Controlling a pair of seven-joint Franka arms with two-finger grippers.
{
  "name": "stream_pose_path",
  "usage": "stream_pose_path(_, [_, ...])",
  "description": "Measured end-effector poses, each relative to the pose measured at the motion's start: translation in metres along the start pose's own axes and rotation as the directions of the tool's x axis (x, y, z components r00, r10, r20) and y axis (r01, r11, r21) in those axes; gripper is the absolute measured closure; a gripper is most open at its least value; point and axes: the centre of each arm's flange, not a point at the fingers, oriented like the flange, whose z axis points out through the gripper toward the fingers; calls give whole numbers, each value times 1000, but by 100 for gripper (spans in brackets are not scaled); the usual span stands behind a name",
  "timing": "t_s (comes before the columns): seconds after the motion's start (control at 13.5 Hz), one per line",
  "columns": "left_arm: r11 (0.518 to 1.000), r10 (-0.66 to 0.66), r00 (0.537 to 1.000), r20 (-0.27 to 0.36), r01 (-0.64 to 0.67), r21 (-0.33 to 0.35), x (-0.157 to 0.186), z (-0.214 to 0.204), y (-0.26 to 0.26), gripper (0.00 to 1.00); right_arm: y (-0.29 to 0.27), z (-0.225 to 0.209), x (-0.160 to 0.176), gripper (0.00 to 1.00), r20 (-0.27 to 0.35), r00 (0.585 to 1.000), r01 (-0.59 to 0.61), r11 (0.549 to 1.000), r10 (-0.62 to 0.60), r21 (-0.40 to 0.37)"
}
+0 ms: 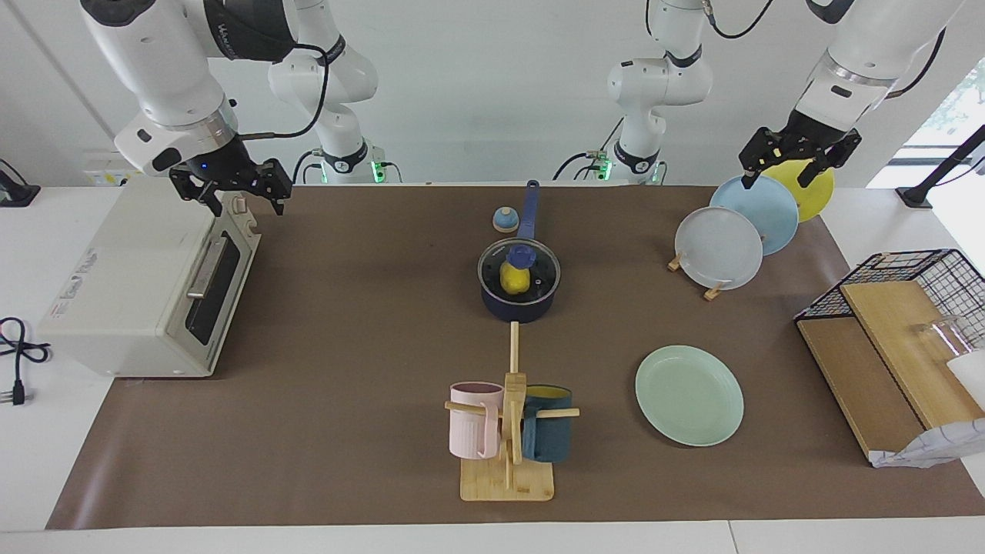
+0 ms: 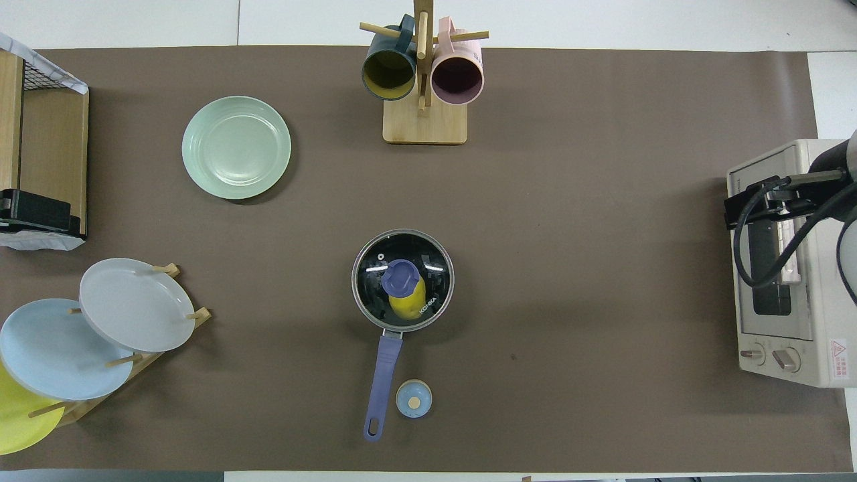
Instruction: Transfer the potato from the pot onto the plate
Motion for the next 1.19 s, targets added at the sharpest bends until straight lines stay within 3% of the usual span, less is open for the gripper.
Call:
stream_pose_path(0.67, [1000, -12, 1000, 1, 12, 0, 0, 0, 1, 0, 0, 0, 0, 0, 0, 1000, 0, 1000, 0, 0])
stream_pose_path(0.97, [986, -169, 985, -35, 169, -6, 3, -4, 11, 0, -6, 1, 0, 0, 2, 1000, 11, 1000, -11, 1])
stream_pose_path(1.19, [982, -188, 981, -47, 188, -9, 3, -5, 18, 0, -27, 4, 0, 0, 0, 999, 51, 999, -51, -1])
